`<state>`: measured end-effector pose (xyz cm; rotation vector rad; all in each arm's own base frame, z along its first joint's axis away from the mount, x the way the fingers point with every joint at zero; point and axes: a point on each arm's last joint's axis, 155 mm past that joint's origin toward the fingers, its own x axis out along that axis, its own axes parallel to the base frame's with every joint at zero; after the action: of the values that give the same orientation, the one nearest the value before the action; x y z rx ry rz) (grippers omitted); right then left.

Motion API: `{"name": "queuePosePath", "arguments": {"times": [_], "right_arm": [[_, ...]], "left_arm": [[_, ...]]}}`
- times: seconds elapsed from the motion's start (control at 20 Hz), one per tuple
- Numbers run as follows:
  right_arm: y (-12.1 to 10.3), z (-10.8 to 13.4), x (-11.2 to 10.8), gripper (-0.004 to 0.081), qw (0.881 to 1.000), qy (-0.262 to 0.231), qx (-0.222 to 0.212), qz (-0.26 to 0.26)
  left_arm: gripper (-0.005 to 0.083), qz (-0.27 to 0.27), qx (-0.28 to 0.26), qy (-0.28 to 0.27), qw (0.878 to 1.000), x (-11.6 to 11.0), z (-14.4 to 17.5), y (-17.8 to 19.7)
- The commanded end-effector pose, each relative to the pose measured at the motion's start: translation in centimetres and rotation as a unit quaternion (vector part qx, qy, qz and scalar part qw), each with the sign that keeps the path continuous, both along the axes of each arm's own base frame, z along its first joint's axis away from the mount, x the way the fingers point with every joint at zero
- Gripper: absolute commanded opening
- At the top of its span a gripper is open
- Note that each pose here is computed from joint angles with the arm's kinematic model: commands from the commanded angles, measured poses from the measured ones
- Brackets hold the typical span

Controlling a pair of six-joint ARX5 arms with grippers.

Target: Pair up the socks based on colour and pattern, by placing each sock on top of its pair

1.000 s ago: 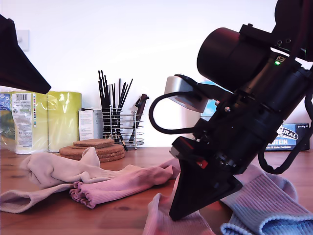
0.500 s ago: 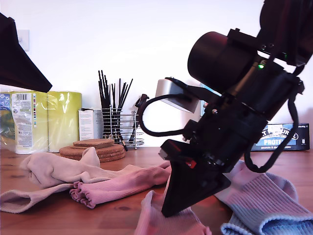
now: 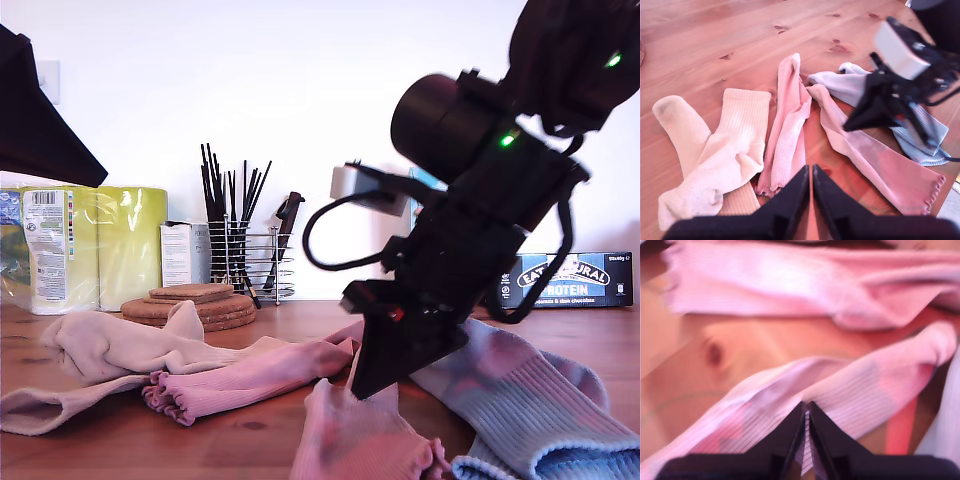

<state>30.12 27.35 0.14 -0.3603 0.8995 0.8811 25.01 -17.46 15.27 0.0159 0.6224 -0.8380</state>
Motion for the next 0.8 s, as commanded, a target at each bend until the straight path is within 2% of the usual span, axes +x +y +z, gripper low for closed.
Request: {"name": "queuePosePath", "arguments": {"times": [0.0,0.2,0.35,0.55,0.75], "right_arm": [[0.2,-1.1,-0.1,-0.0012,1.0,0.009,-0.007,0.003],[1.5,1.7,1.7,-0.0012,1.0,-0.01,0.017,-0.006],[1.7,5.5,1.8,-0.0012,0.999,-0.033,0.028,0.001],[1.5,9.8,-0.8,-0.0012,0.998,-0.031,0.054,0.023],[1.2,15.5,-3.2,-0.0012,0.993,-0.062,0.094,0.033]], "left_arm": [[-0.0021,-0.002,-0.001,0.003,1.0,-0.2,-0.3,-0.1],[-0.0021,-0.002,-0.004,-0.007,1.0,0.4,-0.1,-0.3],[-0.0021,-0.003,-0.001,-0.002,1.0,0.8,-0.7,-0.4],[-0.0008,-0.016,0.019,0.017,1.0,1.2,-2.8,-0.6],[-0.0001,-0.059,0.046,0.009,0.997,2.0,-5.3,-2.1]]}}
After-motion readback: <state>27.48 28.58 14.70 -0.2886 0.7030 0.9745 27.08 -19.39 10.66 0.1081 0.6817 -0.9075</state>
